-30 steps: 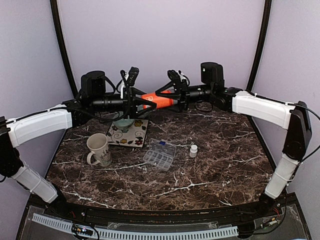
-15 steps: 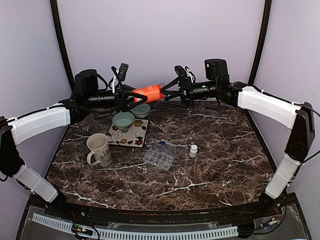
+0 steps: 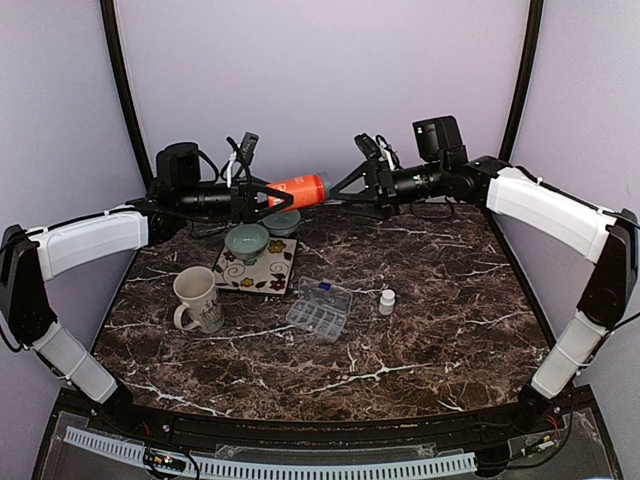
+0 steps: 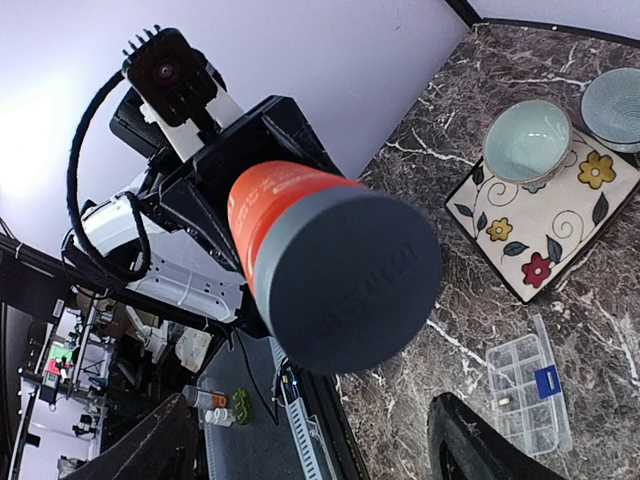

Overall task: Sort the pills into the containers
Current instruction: Screw the lid of the pill bottle onto the pill bottle.

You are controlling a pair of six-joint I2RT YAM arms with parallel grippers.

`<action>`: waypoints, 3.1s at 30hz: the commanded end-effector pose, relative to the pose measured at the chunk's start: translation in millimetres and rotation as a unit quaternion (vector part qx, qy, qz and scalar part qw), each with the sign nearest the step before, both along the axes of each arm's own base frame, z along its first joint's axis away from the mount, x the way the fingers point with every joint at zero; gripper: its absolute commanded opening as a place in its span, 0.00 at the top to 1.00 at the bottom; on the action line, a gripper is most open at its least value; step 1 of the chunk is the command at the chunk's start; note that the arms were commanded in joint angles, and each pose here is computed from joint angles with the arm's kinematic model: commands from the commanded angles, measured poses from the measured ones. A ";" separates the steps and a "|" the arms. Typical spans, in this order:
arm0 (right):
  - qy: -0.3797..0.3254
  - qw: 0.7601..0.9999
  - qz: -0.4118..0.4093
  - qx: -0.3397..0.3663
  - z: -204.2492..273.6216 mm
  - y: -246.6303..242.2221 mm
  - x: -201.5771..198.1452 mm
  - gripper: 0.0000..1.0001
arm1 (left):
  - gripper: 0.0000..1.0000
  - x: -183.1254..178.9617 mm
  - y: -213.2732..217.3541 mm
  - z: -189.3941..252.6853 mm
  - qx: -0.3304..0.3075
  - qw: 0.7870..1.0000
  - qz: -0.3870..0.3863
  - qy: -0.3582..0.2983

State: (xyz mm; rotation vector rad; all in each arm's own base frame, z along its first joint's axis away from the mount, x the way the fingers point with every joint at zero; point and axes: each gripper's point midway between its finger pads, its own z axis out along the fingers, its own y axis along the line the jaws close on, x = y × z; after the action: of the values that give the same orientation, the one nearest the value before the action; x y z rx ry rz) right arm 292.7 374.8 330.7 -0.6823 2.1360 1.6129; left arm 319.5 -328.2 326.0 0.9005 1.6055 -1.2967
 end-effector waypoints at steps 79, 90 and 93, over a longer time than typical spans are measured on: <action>-0.180 0.982 0.050 0.000 36.0 34.3 -12.8 1.00 | 1.00 -28.7 -5.5 52.7 -0.067 0.969 -0.217 0.097; -0.061 0.997 0.048 0.014 17.4 46.8 -8.5 1.00 | 1.00 -43.7 -25.6 54.0 -0.022 0.987 -0.159 0.008; -0.032 0.998 0.048 0.022 15.1 49.4 -9.1 1.00 | 1.00 -49.7 -29.8 56.4 -0.017 0.988 -0.152 -0.017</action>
State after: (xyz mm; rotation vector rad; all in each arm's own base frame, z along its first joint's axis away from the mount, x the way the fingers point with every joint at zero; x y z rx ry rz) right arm 285.5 398.1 365.9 -0.8760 1.9887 1.5526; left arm 297.7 -334.8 353.5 1.0720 1.5986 -1.6722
